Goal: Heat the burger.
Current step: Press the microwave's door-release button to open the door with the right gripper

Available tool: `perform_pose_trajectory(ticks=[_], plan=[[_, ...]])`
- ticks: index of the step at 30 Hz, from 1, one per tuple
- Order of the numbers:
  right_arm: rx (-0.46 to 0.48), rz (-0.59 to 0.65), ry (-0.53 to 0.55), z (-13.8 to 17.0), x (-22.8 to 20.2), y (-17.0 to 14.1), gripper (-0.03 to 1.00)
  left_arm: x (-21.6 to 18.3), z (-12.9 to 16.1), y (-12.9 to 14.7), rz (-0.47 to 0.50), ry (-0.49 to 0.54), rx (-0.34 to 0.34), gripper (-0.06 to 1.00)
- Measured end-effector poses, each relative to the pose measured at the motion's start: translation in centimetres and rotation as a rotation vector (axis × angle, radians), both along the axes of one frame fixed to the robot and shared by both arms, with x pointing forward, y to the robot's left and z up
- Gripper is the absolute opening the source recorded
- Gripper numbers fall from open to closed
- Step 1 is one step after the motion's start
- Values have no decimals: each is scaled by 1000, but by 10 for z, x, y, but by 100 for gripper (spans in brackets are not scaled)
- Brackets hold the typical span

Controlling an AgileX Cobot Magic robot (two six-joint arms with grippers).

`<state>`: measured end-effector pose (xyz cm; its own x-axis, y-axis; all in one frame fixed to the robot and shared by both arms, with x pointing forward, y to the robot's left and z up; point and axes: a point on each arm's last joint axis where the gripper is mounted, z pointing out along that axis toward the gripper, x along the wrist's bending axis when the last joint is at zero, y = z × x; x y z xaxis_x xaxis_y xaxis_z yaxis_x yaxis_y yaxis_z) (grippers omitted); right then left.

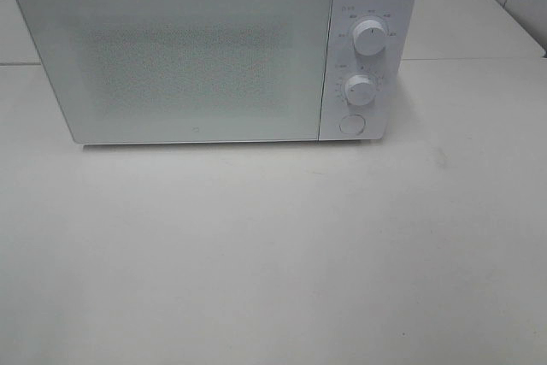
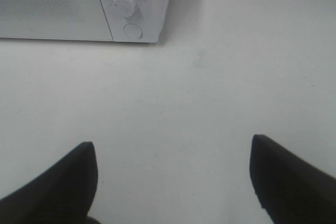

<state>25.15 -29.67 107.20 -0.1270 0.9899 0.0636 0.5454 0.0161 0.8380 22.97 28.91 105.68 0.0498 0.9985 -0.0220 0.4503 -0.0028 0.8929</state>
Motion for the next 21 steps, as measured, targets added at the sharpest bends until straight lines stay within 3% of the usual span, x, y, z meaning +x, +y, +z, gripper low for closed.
perform_pose_trajectory(ticks=[7, 14, 21], plan=[[27, -53, -139, -2, -27, -5, 76, 0, 0, 0, 0, 0, 0, 99], [-2, -74, -72, -22, -20, -6, 76, 0, 0, 0, 0, 0, 0, 99], [-3, -78, -72, -22, -20, -6, 76, 0, 0, 0, 0, 0, 0, 99]])
